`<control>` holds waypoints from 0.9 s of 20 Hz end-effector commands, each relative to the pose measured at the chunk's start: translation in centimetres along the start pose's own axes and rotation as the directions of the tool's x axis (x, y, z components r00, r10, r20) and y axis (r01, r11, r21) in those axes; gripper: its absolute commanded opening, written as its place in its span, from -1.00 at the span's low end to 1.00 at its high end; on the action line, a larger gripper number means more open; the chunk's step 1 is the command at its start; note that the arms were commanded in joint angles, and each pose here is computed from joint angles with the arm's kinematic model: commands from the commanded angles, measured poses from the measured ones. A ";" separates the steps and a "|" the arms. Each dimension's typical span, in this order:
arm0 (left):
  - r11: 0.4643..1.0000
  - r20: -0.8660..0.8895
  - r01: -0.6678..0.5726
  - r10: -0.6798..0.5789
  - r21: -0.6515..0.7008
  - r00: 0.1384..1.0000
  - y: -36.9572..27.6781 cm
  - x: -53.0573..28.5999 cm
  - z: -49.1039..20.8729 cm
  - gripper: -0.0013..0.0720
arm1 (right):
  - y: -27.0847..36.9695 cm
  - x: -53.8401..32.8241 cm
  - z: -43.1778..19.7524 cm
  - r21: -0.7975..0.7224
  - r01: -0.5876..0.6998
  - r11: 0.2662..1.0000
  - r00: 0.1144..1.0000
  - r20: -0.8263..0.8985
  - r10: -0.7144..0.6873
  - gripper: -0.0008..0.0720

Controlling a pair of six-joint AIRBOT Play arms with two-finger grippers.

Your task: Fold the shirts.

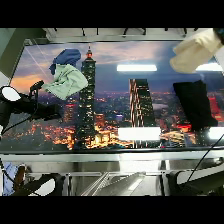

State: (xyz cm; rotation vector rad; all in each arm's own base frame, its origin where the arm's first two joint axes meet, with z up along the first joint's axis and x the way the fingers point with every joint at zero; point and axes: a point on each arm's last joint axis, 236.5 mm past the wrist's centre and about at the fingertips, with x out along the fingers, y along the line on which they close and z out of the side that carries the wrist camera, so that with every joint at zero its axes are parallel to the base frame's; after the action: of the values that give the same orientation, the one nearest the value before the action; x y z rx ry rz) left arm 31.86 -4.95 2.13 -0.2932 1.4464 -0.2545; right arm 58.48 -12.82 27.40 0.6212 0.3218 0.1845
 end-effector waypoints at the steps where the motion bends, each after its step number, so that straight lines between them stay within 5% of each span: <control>1: 1.000 -0.009 0.003 -0.003 -0.015 1.000 0.0 0.1 -0.2 -0.92 | -5.2 0.1 0.6 -0.025 0.053 0.998 0.999 0.011 -0.053 -0.93; 13: 0.999 -0.026 0.005 -0.006 -0.049 1.000 -0.1 0.1 -0.7 -0.92 | -7.0 -0.9 0.7 -0.065 -0.003 0.998 1.000 0.008 0.004 -0.93; 18: 0.999 0.022 0.000 0.001 -0.047 1.000 0.1 0.1 0.5 -0.92 | -10.6 -3.1 -5.6 0.111 0.004 0.994 0.976 -0.215 0.020 -0.93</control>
State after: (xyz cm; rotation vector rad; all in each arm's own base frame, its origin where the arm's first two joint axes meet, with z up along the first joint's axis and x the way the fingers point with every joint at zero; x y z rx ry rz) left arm 31.66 -5.05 2.01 -0.3345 1.4615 -0.2247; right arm 56.96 -19.65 20.65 0.6254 0.4063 0.1960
